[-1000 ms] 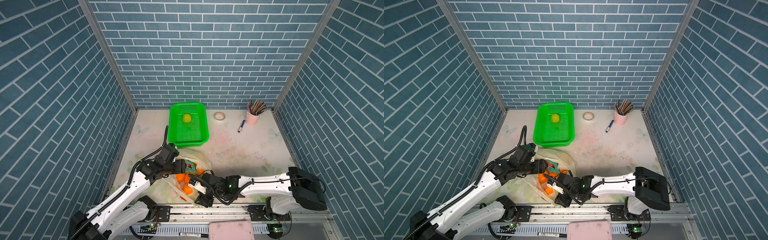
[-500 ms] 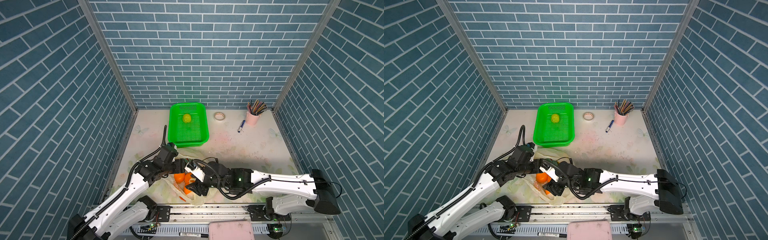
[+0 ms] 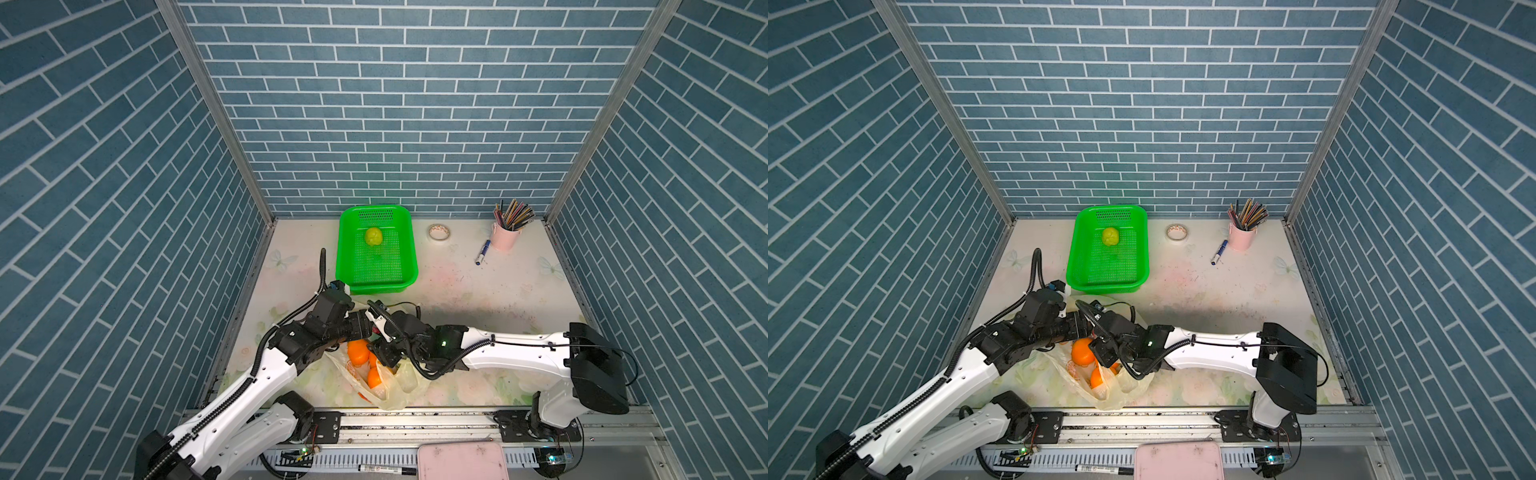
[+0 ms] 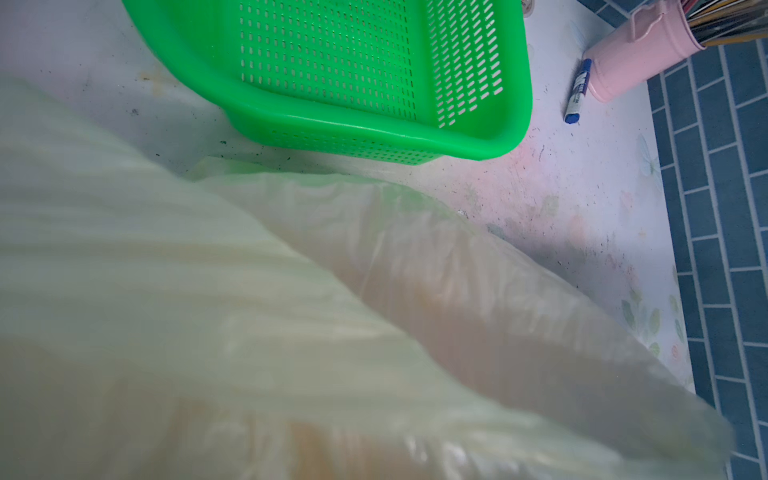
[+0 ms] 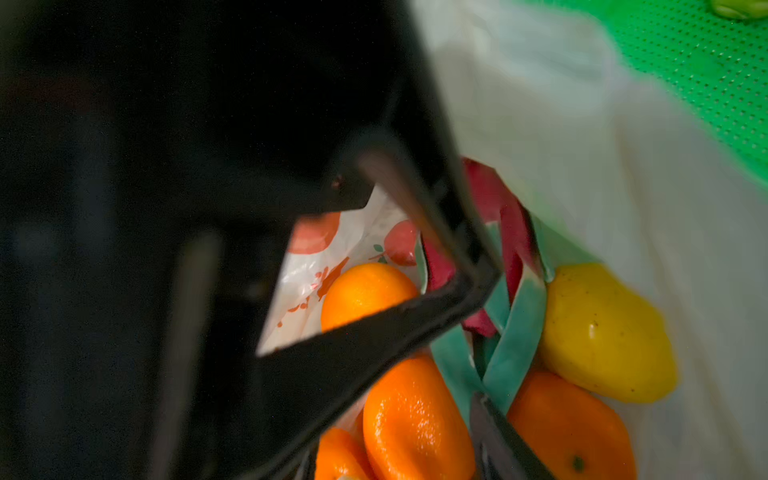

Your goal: Untie the knot of the plastic bag and take out the fruit

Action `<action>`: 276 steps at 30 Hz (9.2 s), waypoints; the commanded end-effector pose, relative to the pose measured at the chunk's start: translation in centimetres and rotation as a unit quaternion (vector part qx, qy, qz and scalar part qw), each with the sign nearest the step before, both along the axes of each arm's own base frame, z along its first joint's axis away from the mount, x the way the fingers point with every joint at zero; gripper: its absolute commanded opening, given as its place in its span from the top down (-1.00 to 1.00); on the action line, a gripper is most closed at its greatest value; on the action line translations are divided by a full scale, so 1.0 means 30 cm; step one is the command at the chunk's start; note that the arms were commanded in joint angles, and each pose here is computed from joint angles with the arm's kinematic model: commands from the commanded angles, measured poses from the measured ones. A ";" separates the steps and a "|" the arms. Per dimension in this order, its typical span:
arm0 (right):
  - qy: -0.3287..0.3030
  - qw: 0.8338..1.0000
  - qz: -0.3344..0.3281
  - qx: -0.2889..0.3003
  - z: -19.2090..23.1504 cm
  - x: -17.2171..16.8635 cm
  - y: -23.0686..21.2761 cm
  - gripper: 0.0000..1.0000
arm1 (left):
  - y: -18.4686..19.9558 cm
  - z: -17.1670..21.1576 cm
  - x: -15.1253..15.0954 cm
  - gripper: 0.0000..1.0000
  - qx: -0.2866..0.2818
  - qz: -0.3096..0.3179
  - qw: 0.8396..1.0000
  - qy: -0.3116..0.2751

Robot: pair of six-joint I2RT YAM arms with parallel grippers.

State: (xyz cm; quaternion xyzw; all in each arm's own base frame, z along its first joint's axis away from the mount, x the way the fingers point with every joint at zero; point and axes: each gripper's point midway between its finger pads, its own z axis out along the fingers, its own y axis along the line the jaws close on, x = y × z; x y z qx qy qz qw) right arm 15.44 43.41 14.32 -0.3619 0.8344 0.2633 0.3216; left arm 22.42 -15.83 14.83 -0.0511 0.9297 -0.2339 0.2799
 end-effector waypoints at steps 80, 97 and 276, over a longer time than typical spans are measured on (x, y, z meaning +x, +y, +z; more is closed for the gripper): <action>0.074 0.981 -0.123 0.131 0.039 0.226 -0.119 -0.08 | -0.032 0.170 0.097 -0.46 -0.001 -0.015 0.996 -0.087; 0.019 0.976 0.060 0.208 0.261 -0.019 -0.112 -0.06 | -0.032 0.210 0.132 -0.46 -0.001 0.001 0.996 -0.094; -0.045 0.927 -0.124 0.351 0.643 0.291 -0.503 -0.76 | -0.155 0.629 0.913 -0.77 0.009 -0.056 0.967 -0.250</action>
